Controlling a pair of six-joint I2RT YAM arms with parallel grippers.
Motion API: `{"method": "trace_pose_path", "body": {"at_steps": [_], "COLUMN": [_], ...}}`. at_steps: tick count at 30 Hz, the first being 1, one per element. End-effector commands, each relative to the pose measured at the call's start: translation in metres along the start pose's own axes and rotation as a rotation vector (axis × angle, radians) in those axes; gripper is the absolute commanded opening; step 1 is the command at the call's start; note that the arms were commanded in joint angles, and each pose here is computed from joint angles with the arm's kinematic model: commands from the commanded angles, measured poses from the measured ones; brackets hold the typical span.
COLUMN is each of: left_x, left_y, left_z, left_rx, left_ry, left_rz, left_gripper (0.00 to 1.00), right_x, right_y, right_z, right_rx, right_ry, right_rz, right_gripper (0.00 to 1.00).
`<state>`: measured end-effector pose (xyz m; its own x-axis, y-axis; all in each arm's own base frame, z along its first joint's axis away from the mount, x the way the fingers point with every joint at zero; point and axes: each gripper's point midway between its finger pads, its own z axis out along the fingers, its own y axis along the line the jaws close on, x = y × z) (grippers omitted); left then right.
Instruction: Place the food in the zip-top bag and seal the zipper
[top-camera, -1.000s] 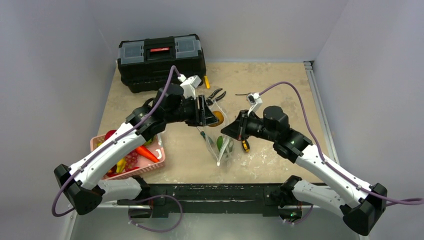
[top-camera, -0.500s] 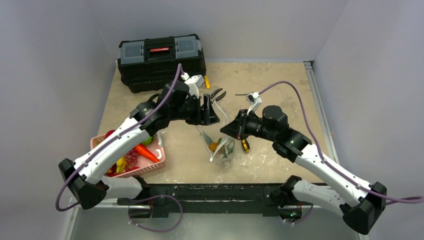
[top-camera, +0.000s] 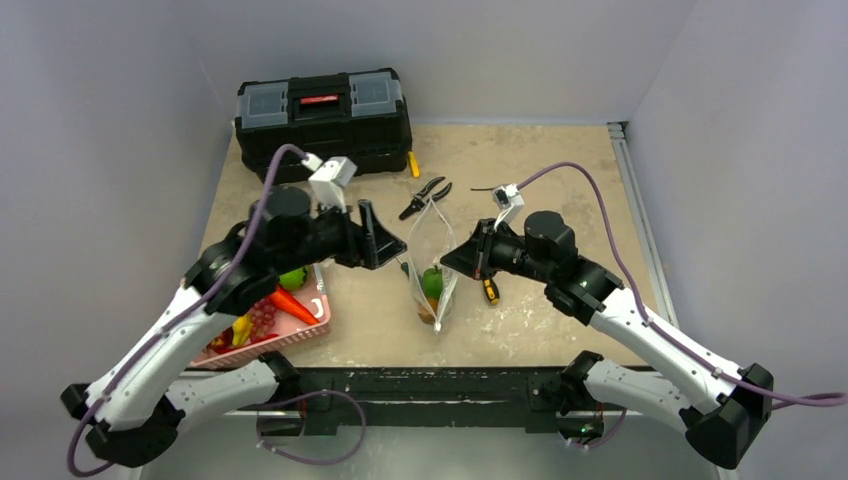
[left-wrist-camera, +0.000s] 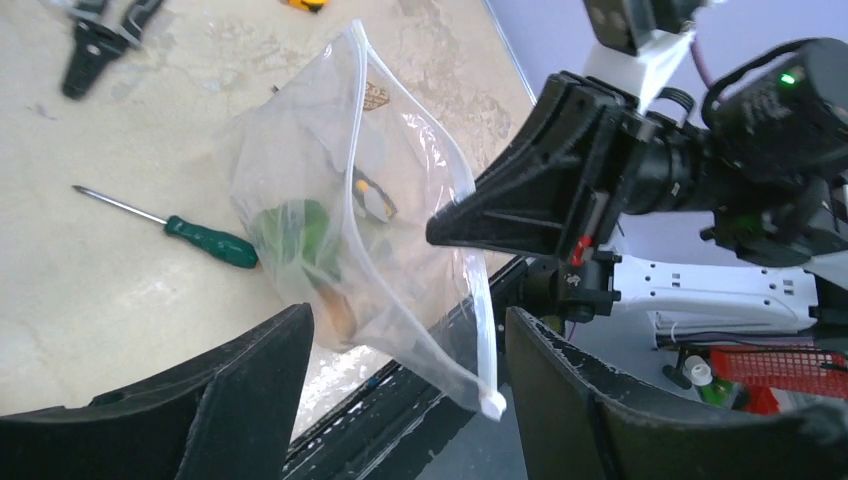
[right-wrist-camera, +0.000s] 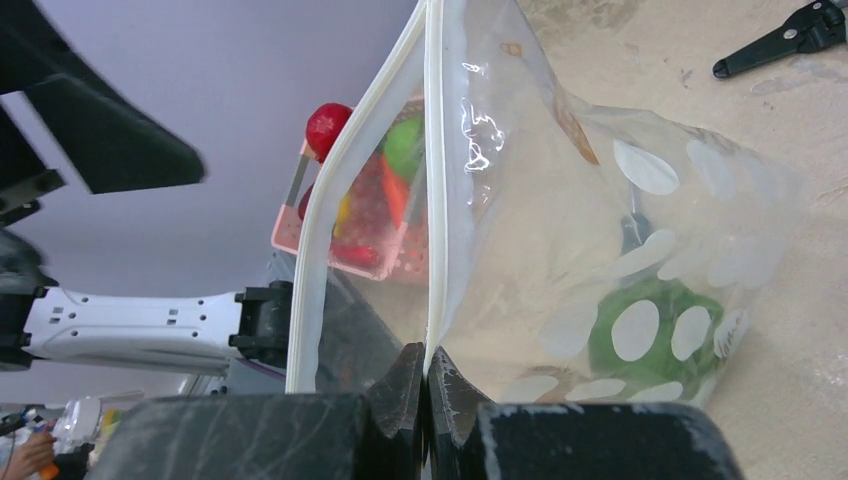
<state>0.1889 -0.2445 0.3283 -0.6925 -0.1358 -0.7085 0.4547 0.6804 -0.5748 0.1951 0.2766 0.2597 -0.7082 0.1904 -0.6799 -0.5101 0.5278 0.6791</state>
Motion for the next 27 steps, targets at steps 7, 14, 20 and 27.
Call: {"method": "trace_pose_path", "body": {"at_steps": [7,14,20,27], "left_x": [0.019,0.053,0.062,0.064], "left_y": [0.082,0.168,0.213,0.246], "left_z": [-0.092,-0.122,-0.125,-0.092], "left_rx": [-0.363,-0.764,-1.03,-1.049], "left_ry": [-0.107,-0.107,-0.092,-0.018], "left_rz": [0.145,0.121,0.14,0.005], "left_gripper": [0.72,0.81,0.99,1.0], "right_x": [-0.014,-0.014,-0.012,-0.013], "right_y": [0.011,0.01,0.01,0.011], "right_z": [-0.006,-0.011,-0.011,-0.015], "right_rx": [-0.031,-0.017,-0.02,-0.016], "right_ry": [-0.061,-0.064,-0.052,-0.057], "right_rz": [-0.048,-0.065,-0.064,-0.065], "right_gripper": [0.0,0.0,0.0,0.0]}}
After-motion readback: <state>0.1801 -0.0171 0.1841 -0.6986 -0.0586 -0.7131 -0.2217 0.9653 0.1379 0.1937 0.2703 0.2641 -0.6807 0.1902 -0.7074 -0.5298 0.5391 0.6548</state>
